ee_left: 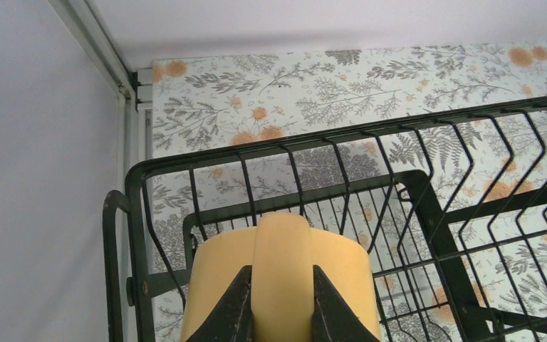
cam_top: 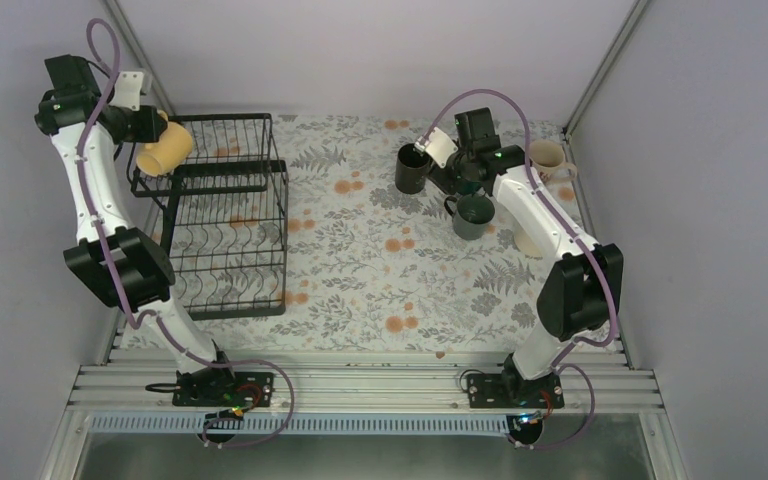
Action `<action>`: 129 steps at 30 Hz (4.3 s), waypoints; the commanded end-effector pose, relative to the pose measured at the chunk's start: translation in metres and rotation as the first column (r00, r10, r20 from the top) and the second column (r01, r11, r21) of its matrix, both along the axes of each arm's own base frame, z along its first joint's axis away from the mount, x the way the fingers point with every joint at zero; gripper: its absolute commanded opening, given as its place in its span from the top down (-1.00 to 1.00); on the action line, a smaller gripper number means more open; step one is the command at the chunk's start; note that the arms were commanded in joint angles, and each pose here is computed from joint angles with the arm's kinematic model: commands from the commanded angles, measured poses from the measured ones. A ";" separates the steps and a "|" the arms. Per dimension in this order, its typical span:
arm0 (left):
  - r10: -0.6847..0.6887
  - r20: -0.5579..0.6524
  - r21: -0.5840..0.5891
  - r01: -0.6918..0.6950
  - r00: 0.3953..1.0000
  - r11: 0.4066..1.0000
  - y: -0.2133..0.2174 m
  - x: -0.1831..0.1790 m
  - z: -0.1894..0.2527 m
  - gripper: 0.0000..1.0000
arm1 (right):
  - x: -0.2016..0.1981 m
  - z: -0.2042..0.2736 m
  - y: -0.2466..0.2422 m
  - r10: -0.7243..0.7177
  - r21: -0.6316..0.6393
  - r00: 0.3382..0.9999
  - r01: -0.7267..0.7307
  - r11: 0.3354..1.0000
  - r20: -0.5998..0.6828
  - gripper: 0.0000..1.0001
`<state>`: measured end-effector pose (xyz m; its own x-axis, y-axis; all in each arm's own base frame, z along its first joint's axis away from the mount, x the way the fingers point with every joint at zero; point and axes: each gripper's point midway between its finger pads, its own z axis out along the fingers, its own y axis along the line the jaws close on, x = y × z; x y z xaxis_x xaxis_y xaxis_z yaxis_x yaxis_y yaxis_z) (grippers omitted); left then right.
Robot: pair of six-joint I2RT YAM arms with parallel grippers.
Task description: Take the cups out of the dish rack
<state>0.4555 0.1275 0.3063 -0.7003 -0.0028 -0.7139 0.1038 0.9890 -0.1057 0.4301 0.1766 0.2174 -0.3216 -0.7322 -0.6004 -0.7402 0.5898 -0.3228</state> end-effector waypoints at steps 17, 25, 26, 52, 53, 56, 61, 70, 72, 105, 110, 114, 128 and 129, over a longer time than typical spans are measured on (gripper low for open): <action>-0.655 0.381 -0.003 0.710 0.652 0.705 -0.195 -0.088 0.132 0.95 | -0.125 0.102 0.066 0.529 0.260 0.849 -0.515 0.817 0.020 -0.22; -0.770 0.517 0.095 0.869 0.373 0.485 -0.290 -0.118 0.173 0.95 | -0.149 0.130 0.079 0.581 0.343 0.808 -0.575 0.742 0.097 -0.23; -0.776 0.522 0.099 0.879 0.354 0.467 -0.299 -0.118 0.173 0.95 | -0.152 0.137 0.080 0.586 0.358 0.802 -0.584 0.729 0.115 -0.23; -0.824 0.563 0.091 0.987 0.061 0.135 -0.437 -0.130 0.147 0.95 | -0.161 0.191 0.082 0.532 0.417 0.788 -0.616 0.669 0.310 -0.19; -0.826 0.560 0.093 0.986 0.060 0.136 -0.437 -0.131 0.146 0.95 | -0.160 0.193 0.080 0.513 0.417 0.796 -0.605 0.678 0.322 -0.18; -0.830 0.555 0.110 0.984 0.055 0.139 -0.434 -0.135 0.145 0.95 | -0.161 0.194 0.075 0.482 0.422 0.805 -0.592 0.686 0.345 -0.18; -0.824 0.565 0.108 0.986 0.046 0.130 -0.432 -0.143 0.147 0.95 | -0.158 0.187 0.077 0.492 0.434 0.814 -0.581 0.689 0.310 -0.19; -0.796 0.605 0.092 0.992 0.011 0.084 -0.436 -0.147 0.161 0.95 | -0.149 0.176 0.086 0.525 0.455 0.805 -0.591 0.666 0.277 -0.18; -0.793 0.609 0.080 0.995 0.003 0.066 -0.439 -0.147 0.160 0.95 | -0.147 0.175 0.087 0.530 0.461 0.802 -0.594 0.659 0.276 -0.17; -0.737 0.470 0.508 0.533 0.486 0.676 -0.360 -0.056 0.129 -1.00 | -0.037 0.075 0.061 0.196 0.241 0.975 -0.165 0.956 -0.108 0.93; -0.614 0.443 0.611 0.281 0.654 0.740 -0.303 -0.044 0.140 -1.00 | -0.020 0.015 0.057 0.146 0.122 0.958 -0.119 0.985 -0.248 0.93; -0.502 0.442 0.631 0.140 0.743 0.763 -0.253 -0.039 0.151 -1.00 | -0.020 -0.020 0.049 0.105 0.022 0.940 -0.104 0.994 -0.326 0.92; -0.333 0.450 0.510 0.067 0.829 0.858 -0.155 -0.052 0.158 -1.00 | -0.059 -0.102 0.033 0.053 -0.202 0.864 -0.176 0.963 -0.501 0.92; -0.328 0.452 0.499 0.070 0.830 0.864 -0.151 -0.052 0.158 -1.00 | -0.058 -0.105 0.033 0.050 -0.210 0.863 -0.178 0.961 -0.503 0.92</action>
<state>0.4145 -0.0311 0.4601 -0.1807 0.5546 -0.8123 0.1889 0.8301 0.5247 0.3710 0.2070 0.1207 -0.4694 -0.8545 -0.2225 -0.8789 0.4763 0.0251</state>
